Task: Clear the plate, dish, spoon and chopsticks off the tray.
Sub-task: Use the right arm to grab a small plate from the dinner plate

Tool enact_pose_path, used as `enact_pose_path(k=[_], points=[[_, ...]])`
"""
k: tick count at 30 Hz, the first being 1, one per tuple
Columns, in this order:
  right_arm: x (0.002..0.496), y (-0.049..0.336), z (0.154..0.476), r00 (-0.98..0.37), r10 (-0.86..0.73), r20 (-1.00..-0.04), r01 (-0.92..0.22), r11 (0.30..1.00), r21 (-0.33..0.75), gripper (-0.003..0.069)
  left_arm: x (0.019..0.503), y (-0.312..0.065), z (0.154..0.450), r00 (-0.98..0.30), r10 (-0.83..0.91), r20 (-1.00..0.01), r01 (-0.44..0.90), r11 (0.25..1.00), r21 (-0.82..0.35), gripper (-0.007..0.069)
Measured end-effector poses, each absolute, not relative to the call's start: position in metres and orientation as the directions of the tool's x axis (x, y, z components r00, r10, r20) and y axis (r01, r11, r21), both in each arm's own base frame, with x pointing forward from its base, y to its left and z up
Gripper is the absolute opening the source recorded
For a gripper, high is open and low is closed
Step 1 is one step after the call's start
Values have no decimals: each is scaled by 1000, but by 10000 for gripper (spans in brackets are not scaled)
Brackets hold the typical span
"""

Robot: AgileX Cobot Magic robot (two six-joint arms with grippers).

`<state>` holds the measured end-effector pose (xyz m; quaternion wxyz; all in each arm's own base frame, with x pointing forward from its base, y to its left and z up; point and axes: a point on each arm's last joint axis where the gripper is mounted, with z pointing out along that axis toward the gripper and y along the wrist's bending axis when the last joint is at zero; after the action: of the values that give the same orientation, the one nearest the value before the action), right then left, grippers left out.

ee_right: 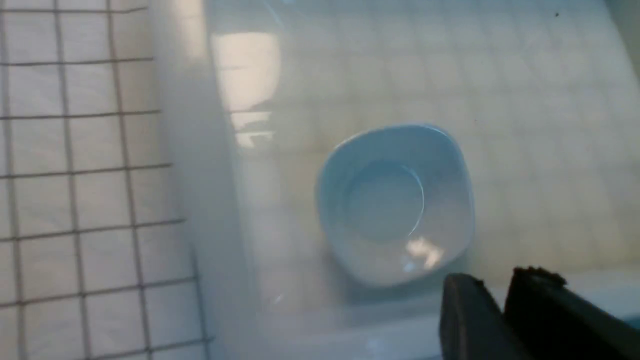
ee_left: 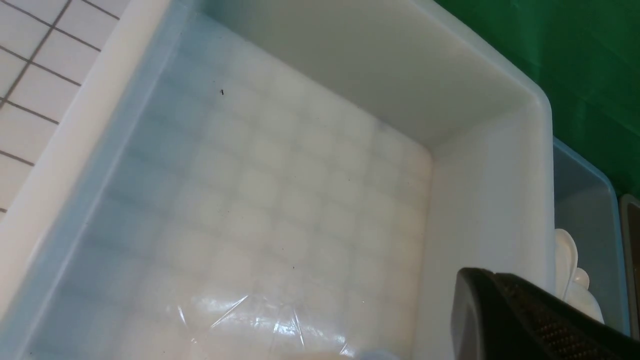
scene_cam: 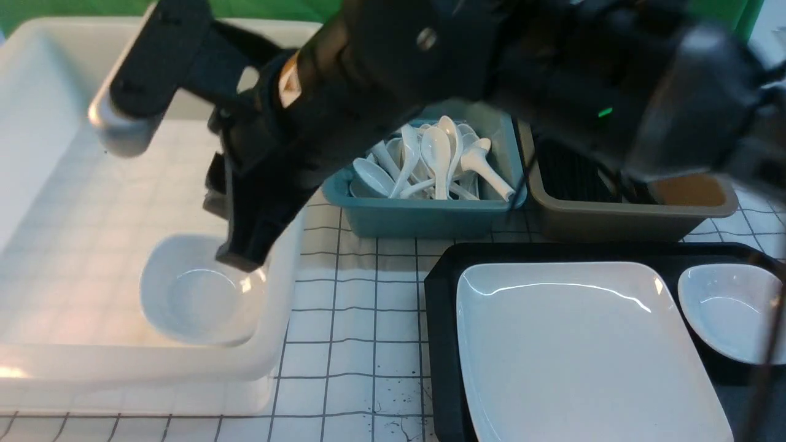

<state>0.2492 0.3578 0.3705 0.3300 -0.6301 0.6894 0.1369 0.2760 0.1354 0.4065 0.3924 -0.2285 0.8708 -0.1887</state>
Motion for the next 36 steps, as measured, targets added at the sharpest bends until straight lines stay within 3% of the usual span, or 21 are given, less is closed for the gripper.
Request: enact_pose_path(k=[4,5,8,9,12,13,15,21,24,29,34,36], points=[[228,300,419,-96,-812,-576,-957,235,-172,38,275,133,405,-614,-529,-585,-236,831,-504,2],[226,295,423,-108,-814,-571,-956,243,-166,34,275,133,405,-615,-529,-585,-235,831,-505,2],[222,244,454,-215,-769,-602,-901,394,-183,30,275,132,405,-617,-528,-583,-228,829,-510,2],[223,243,453,-223,-769,-599,-898,402,-181,30,275,131,405,-618,-528,-583,-228,829,-510,2],[224,192,464,-336,-713,-616,-819,544,-184,30,281,120,400,-641,-519,-566,-197,824,-532,2],[225,186,464,-349,-707,-615,-809,559,-182,30,282,118,399,-643,-518,-565,-194,823,-533,2],[227,149,455,-462,-660,-593,-734,659,-163,30,289,101,394,-678,-483,-554,-149,829,-539,2],[233,78,395,-722,-543,-429,-557,824,-106,30,302,55,391,-738,-358,-572,-6,851,-525,3],[236,52,354,-823,-470,-319,-474,878,-71,31,306,32,392,-754,-282,-594,78,858,-507,4],[243,27,298,-878,-371,-302,-369,927,-65,47,308,3,392,-771,-189,-608,179,853,-491,4],[252,25,262,-896,-364,-256,-363,930,-53,151,307,-18,391,-789,-130,-601,238,837,-493,4],[262,27,248,-896,-369,-248,-368,928,-53,272,306,-29,390,-794,-94,-601,267,833,-484,4]])
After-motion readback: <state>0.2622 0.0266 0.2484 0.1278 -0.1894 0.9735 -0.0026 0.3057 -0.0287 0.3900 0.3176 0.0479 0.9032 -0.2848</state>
